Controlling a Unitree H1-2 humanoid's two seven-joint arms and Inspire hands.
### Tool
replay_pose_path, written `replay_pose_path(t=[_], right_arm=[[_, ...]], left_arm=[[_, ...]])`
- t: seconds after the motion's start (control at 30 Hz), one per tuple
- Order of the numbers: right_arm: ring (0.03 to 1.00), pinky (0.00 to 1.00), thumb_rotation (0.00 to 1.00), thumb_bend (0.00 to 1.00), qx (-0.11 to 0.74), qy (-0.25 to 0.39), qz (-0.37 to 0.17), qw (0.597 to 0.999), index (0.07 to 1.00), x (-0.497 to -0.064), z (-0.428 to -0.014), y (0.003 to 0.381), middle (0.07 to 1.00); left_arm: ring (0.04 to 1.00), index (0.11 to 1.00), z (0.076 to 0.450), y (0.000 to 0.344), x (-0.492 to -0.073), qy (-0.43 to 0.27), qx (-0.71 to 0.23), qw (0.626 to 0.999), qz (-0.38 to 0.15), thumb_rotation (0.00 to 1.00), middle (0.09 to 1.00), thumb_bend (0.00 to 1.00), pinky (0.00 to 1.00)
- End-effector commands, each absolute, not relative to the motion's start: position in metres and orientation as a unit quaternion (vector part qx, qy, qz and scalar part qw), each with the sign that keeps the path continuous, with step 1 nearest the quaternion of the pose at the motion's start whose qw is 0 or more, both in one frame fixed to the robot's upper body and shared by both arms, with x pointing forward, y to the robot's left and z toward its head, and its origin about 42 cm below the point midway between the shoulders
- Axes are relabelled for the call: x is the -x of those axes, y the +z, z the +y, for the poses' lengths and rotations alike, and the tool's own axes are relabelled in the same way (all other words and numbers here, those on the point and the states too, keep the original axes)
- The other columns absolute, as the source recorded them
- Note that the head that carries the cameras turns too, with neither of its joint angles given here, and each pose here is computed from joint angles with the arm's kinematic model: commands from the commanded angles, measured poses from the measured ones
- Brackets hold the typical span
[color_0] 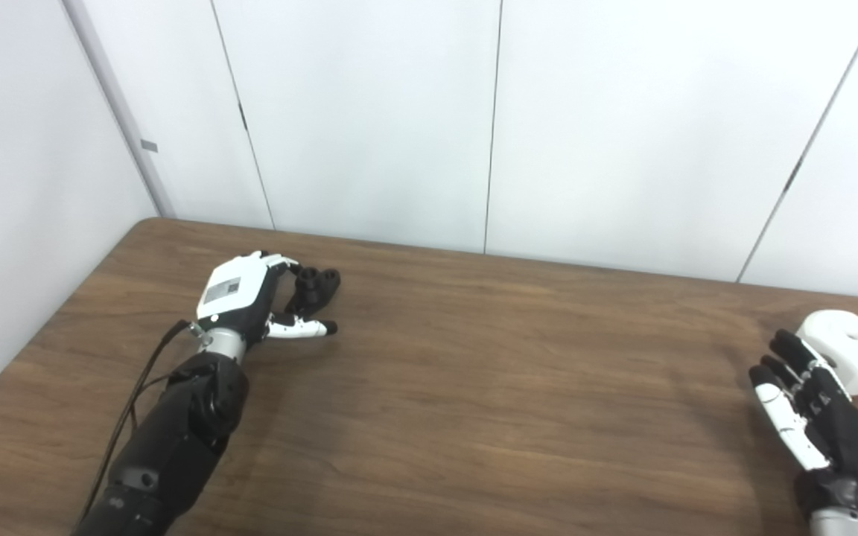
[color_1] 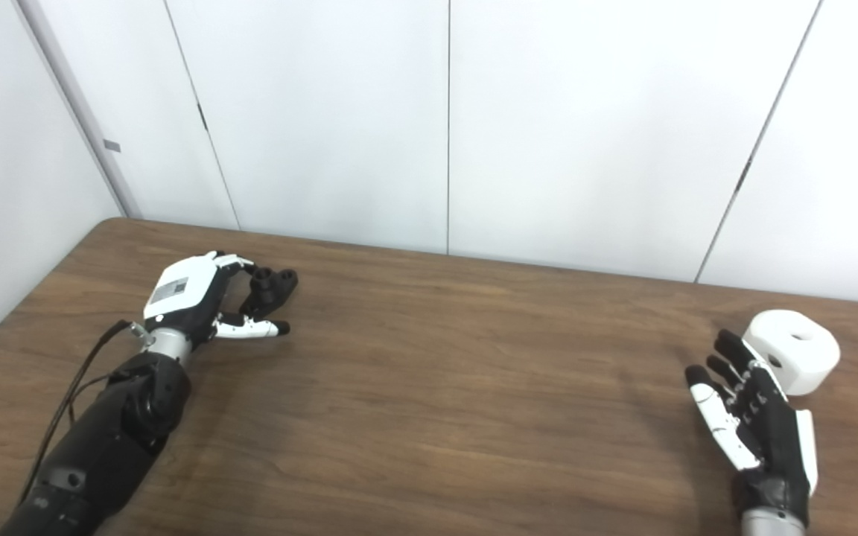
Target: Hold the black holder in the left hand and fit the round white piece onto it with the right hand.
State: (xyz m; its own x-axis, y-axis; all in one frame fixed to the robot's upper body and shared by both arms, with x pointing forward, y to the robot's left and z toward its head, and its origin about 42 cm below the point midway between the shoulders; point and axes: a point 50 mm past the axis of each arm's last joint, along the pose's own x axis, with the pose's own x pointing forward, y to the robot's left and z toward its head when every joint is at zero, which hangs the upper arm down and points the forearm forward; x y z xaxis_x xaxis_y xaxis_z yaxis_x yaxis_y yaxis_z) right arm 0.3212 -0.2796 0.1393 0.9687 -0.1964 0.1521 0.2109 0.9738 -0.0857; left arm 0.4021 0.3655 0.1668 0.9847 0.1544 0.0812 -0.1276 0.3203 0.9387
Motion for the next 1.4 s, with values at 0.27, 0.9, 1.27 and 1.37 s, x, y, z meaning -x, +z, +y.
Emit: replay_pose_path(t=[0.27, 0.9, 1.27, 1.37], right_arm=[[0.852, 0.79, 0.49, 0.47, 0.042, -0.108, -0.127, 0.985, 0.841, -0.324, -0.281, 0.172, 0.872], [0.845, 0.78, 0.46, 0.46, 0.040, -0.109, -0.142, 0.983, 0.832, -0.321, -0.285, 0.183, 0.868], [0.822, 0.74, 0.47, 0.48, 0.054, -0.109, -0.141, 0.982, 0.824, -0.322, -0.285, 0.181, 0.853], [0.817, 0.74, 0.48, 0.48, 0.054, -0.110, -0.142, 0.982, 0.823, -0.322, -0.285, 0.179, 0.849]], left_arm=[[0.886, 0.614, 0.376, 0.211, -0.414, 0.124, -0.580, 0.799, -0.100, 0.21, 0.780, 0.96, 0.93], [0.831, 0.640, 0.374, 0.221, -0.418, 0.112, -0.581, 0.793, -0.143, 0.24, 0.764, 1.00, 0.80], [0.940, 0.884, 0.373, 0.220, -0.421, 0.104, -0.586, 0.800, -0.071, 0.51, 0.920, 1.00, 0.89], [0.963, 0.907, 0.375, 0.218, -0.422, 0.104, -0.587, 0.801, -0.052, 0.55, 0.940, 1.00, 0.91]])
